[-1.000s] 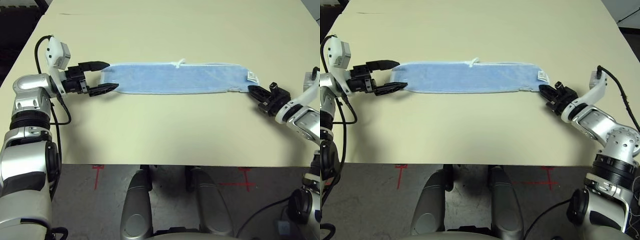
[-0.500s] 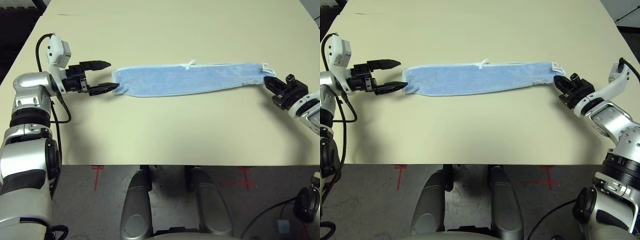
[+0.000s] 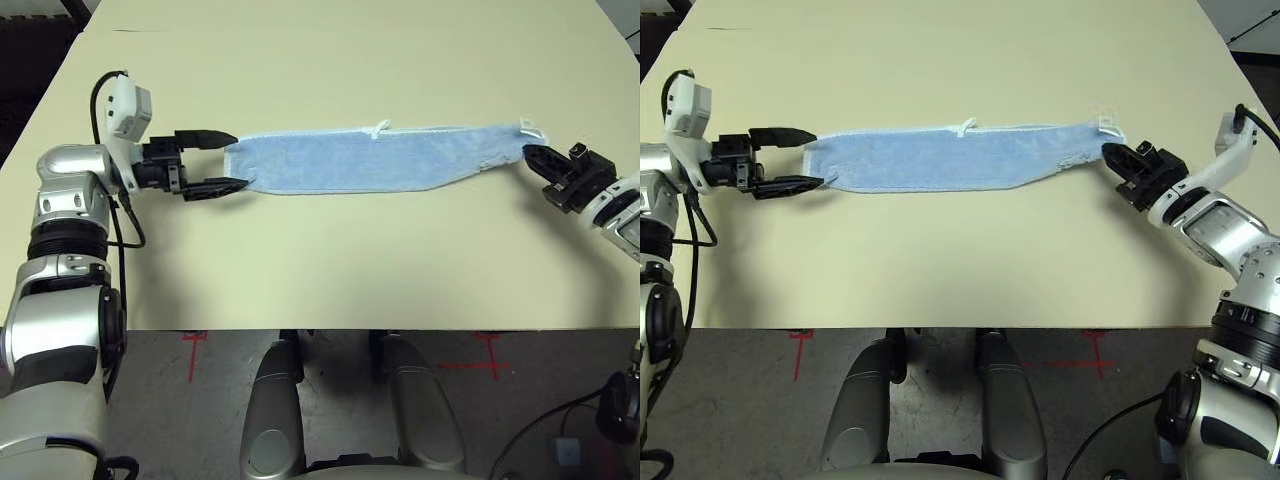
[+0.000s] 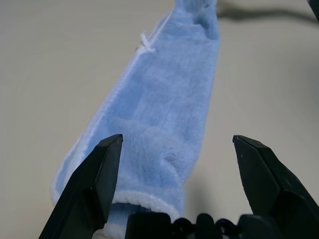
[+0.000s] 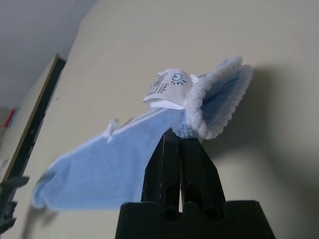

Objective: Fold the towel and set it aside.

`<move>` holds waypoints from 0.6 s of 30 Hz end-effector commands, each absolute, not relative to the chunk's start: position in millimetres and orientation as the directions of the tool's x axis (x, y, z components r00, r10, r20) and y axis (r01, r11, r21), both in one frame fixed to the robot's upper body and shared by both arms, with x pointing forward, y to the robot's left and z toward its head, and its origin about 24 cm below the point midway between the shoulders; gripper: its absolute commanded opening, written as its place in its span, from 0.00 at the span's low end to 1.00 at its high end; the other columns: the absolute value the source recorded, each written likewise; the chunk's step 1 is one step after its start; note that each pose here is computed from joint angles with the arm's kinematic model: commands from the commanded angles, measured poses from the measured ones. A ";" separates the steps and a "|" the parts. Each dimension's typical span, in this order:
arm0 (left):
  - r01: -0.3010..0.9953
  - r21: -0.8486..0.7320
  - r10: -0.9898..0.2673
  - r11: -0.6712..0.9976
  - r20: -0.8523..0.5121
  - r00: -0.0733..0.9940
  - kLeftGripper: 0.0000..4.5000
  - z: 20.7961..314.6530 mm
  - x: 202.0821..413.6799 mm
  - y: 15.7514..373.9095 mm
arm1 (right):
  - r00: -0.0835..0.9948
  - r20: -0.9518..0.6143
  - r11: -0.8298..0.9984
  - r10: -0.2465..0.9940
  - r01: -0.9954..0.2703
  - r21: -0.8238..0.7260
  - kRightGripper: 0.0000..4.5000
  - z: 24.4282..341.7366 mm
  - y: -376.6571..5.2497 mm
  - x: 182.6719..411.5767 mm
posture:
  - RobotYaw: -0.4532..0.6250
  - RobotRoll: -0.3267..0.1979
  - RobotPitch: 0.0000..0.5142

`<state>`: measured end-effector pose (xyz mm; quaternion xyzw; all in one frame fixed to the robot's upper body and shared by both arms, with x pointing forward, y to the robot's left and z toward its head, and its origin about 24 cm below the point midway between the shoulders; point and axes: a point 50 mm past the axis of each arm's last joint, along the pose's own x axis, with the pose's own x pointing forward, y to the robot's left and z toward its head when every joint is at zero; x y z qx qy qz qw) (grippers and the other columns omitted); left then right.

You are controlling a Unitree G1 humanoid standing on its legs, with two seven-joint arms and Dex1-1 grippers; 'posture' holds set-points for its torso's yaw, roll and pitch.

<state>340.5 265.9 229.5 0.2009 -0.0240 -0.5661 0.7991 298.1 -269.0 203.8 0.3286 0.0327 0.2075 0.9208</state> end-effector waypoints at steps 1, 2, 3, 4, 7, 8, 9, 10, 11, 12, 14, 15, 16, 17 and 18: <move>0.908 0.334 -0.922 0.252 -0.202 0.330 1.00 225.7 338.8 261.9 | 0.877 0.081 0.716 0.474 -0.437 0.544 0.01 211.6 -262.2 296.3 | 0.34 0.62 0.63; 0.908 0.334 -0.923 0.251 -0.201 0.329 1.00 226.0 338.8 261.0 | 0.863 0.073 0.719 0.501 -0.461 0.519 0.01 212.1 -258.6 296.4 | 0.34 0.62 0.62; 0.909 0.335 -0.923 0.250 -0.201 0.328 1.00 226.3 338.8 260.2 | 0.848 0.065 0.717 0.526 -0.484 0.501 0.01 212.5 -254.7 296.4 | 0.34 0.62 0.62; 0.909 0.335 -0.924 0.249 -0.200 0.327 1.00 226.5 338.8 259.5 | 0.831 0.058 0.715 0.553 -0.509 0.480 0.01 213.4 -250.1 296.6 | 0.35 0.62 0.62; 0.909 0.336 -0.924 0.247 -0.199 0.325 1.00 227.3 338.7 257.6 | 0.783 0.056 0.695 0.620 -0.581 0.423 0.01 217.7 -235.8 297.4 | 0.35 0.62 0.62; 0.908 0.337 -0.924 0.247 -0.199 0.325 1.00 227.5 338.7 257.1 | 0.769 0.056 0.688 0.637 -0.599 0.410 0.01 219.1 -232.0 297.7 | 0.35 0.62 0.62; 0.908 0.338 -0.924 0.248 -0.198 0.326 1.00 227.7 338.7 256.7 | 0.753 0.063 0.676 0.655 -0.621 0.397 0.01 221.7 -226.5 298.5 | 0.35 0.62 0.61; 0.908 0.338 -0.924 0.248 -0.198 0.326 1.00 227.8 338.7 256.4 | 0.744 0.069 0.668 0.665 -0.633 0.390 0.01 223.4 -223.2 299.0 | 0.35 0.62 0.61; 0.908 0.339 -0.924 0.249 -0.198 0.327 1.00 227.8 338.9 256.1 | 0.735 0.072 0.662 0.674 -0.645 0.382 0.01 224.8 -220.5 299.7 | 0.35 0.62 0.61; 0.907 0.339 -0.924 0.249 -0.197 0.327 1.00 227.8 339.0 255.8 | 0.725 0.071 0.658 0.685 -0.657 0.369 0.01 225.8 -217.4 300.2 | 0.35 0.62 0.61; 0.906 0.341 -0.923 0.252 -0.196 0.331 1.00 227.9 339.5 255.2 | 0.699 0.046 0.653 0.714 -0.688 0.315 0.01 226.8 -205.3 303.0 | 0.35 0.62 0.61; 0.905 0.342 -0.923 0.253 -0.195 0.332 1.00 228.0 339.7 254.9 | 0.689 0.036 0.651 0.723 -0.699 0.297 0.01 226.7 -201.6 303.8 | 0.35 0.62 0.60; 0.905 0.342 -0.923 0.254 -0.195 0.332 1.00 228.0 339.9 254.6 | 0.683 0.027 0.649 0.730 -0.705 0.286 0.01 226.2 -198.8 304.5 | 0.35 0.62 0.60; 0.904 0.342 -0.923 0.255 -0.194 0.333 1.00 228.0 340.2 254.3 | 0.683 0.017 0.652 0.730 -0.705 0.279 0.01 225.1 -197.3 305.9 | 0.35 0.62 0.61; 0.904 0.342 -0.923 0.255 -0.193 0.334 1.00 228.0 340.4 253.9 | 0.678 -0.015 0.659 0.735 -0.710 0.247 0.01 221.8 -193.0 308.2 | 0.35 0.62 0.61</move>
